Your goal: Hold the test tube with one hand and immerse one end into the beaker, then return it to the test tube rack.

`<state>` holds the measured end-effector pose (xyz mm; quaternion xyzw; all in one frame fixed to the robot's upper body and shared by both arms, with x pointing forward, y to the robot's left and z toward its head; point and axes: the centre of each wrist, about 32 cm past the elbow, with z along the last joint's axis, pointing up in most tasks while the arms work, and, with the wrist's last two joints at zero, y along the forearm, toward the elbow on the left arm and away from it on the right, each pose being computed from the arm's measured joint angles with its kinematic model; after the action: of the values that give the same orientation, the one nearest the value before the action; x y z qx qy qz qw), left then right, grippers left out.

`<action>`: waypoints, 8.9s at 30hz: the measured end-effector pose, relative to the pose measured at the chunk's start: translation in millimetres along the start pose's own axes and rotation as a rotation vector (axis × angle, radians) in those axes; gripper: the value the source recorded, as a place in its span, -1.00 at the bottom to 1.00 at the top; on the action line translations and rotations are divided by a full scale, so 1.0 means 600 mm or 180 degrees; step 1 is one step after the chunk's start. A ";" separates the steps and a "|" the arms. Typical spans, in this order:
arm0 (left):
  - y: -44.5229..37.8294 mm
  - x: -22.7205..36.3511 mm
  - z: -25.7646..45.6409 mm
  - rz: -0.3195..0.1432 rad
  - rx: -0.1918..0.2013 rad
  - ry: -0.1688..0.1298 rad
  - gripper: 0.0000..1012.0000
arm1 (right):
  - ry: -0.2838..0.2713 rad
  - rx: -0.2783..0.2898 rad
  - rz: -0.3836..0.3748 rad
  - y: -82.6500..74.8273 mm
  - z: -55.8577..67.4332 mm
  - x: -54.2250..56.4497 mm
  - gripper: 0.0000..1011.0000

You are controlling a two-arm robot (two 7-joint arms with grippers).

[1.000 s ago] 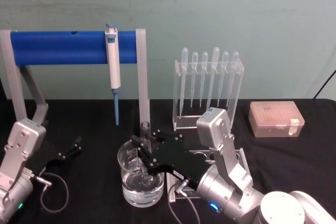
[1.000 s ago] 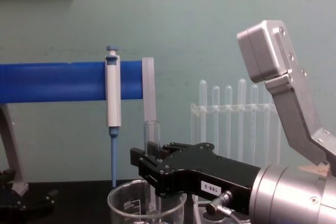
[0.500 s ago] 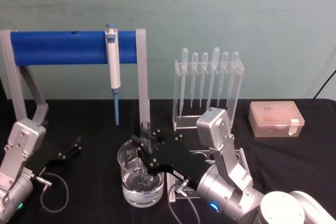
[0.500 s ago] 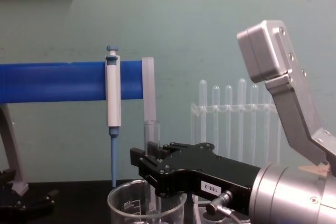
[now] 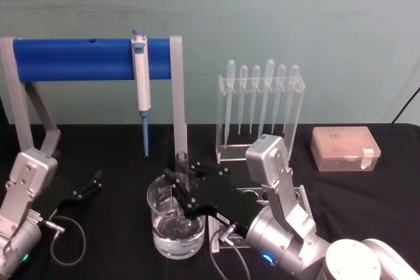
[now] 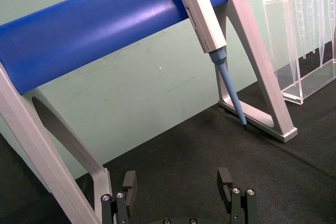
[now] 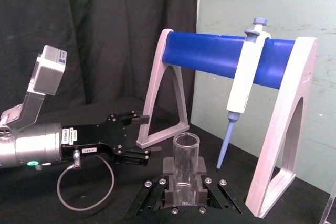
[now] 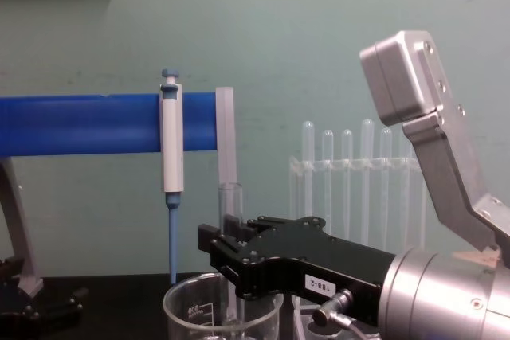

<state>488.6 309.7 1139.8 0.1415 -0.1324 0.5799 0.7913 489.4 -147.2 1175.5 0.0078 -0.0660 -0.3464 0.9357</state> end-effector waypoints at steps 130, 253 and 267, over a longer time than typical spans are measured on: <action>0.000 0.0000 0.000 0.0000 0.0000 0.0000 0.98 | -0.0060 -0.0265 -0.0752 -0.120 0.076 0.030 -0.55; 0.000 0.0000 0.000 0.0000 0.0000 0.0000 0.98 | -0.1000 -0.0922 -0.1650 -0.201 0.079 0.088 0.98; 0.000 0.0000 0.000 0.0000 0.0000 0.0000 0.98 | -0.0988 -0.0926 -0.1639 -0.199 0.075 0.088 0.98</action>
<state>488.6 309.6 1139.8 0.1414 -0.1324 0.5799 0.7913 445.9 -270.9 1219.4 -0.1623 -0.1535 -0.5744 0.7875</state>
